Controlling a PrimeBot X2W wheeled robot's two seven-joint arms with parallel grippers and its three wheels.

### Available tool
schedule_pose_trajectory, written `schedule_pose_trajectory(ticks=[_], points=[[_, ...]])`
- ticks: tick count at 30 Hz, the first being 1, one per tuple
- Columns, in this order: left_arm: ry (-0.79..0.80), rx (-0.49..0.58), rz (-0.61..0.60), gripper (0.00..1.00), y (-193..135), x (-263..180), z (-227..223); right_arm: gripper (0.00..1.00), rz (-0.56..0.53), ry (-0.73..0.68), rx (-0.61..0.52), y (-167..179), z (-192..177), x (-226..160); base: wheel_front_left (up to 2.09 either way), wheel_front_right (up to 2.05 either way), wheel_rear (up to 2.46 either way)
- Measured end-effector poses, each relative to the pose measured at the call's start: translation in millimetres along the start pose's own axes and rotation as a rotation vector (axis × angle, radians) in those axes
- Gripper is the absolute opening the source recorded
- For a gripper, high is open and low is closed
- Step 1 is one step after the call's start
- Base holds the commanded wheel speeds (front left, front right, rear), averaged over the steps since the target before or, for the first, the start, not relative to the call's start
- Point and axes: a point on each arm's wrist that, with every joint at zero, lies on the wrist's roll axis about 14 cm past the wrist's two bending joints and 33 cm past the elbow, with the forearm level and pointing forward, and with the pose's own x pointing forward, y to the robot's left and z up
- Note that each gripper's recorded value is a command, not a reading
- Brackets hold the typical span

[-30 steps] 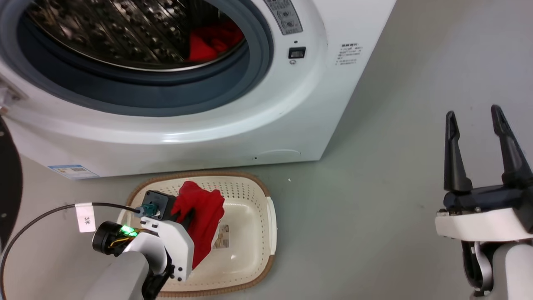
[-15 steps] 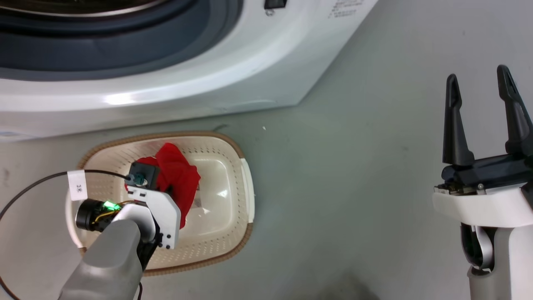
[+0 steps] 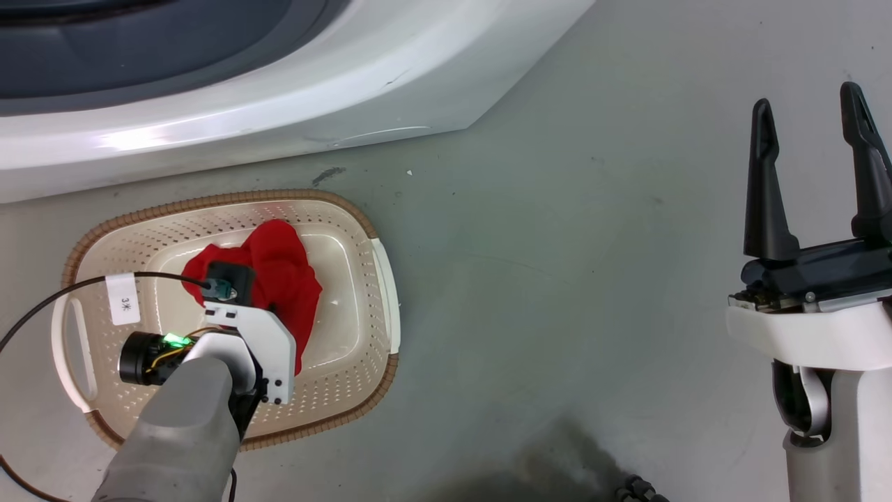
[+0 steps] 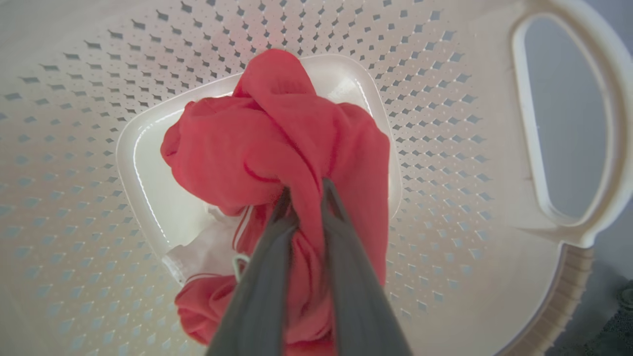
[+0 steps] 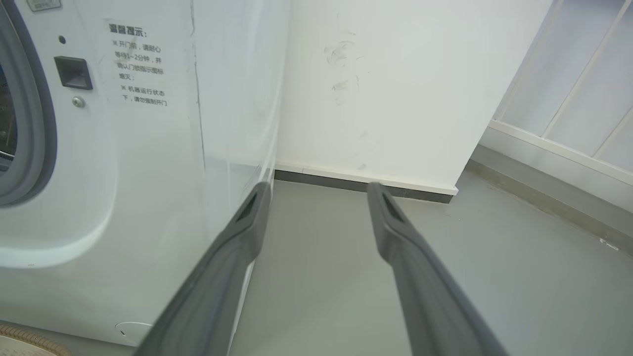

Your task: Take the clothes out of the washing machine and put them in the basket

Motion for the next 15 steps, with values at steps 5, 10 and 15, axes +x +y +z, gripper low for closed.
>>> schedule_pose_trajectory(ticks=[5,10,15], points=[[-0.029,0.004,0.007,1.0,-2.2,-7.4,5.5,1.0,0.0,-0.007,0.0,0.3,3.3,-0.1,0.0,0.0,0.0],[-0.115,-0.008,0.036,1.0,1.8,-23.1,24.6,1.0,0.012,-0.042,0.007,4.5,17.8,0.1,0.0,0.0,0.0],[-0.259,-0.031,0.047,1.0,0.5,-47.8,56.6,1.0,0.015,-0.071,0.009,6.1,33.1,-5.4,0.0,0.0,0.0]])
